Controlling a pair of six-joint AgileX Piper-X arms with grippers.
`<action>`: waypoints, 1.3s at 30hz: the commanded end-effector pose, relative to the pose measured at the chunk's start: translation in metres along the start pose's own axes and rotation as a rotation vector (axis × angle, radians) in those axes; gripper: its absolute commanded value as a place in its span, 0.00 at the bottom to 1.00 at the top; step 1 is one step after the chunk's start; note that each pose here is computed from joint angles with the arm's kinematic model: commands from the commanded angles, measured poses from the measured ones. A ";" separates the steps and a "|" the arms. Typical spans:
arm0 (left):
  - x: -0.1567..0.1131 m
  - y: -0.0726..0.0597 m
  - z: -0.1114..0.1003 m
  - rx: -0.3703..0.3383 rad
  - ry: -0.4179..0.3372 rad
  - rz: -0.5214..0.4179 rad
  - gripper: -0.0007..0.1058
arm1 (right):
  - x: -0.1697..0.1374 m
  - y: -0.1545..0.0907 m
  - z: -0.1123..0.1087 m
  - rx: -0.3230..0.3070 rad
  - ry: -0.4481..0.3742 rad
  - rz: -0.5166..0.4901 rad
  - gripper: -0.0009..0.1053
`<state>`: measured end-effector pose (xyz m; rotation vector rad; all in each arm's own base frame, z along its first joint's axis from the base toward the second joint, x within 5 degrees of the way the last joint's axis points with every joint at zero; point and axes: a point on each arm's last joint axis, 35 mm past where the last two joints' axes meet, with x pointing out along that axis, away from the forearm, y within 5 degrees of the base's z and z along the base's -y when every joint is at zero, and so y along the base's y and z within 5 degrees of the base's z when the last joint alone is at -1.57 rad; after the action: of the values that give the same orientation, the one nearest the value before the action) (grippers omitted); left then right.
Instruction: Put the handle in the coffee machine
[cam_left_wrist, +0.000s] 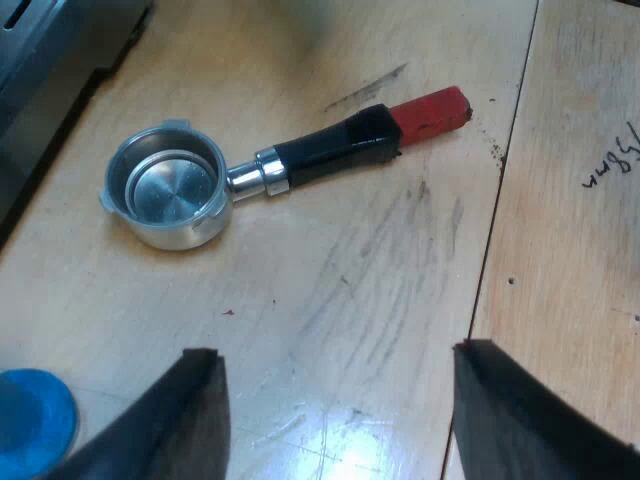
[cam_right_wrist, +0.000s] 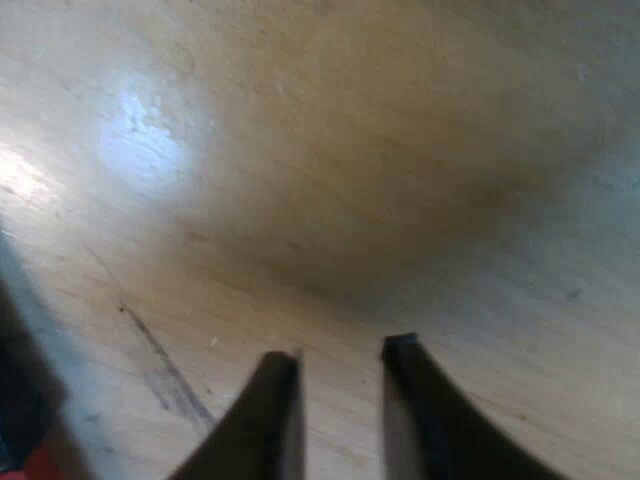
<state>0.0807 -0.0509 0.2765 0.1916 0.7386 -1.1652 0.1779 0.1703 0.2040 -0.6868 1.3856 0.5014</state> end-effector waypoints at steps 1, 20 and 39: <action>0.000 0.000 0.001 -0.007 -0.001 -0.003 0.50 | 0.006 0.002 0.000 -0.008 0.027 0.027 0.01; 0.000 0.000 0.001 -0.007 -0.001 -0.003 0.50 | 0.033 0.052 -0.009 -0.117 -0.024 0.048 0.01; 0.000 0.006 0.005 -0.020 -0.003 0.106 0.50 | 0.022 0.100 0.006 -0.004 -0.226 0.274 0.01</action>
<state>0.0867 -0.0504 0.2781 0.2117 0.7324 -1.0660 0.1159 0.2420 0.1670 -0.4526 1.2733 0.7616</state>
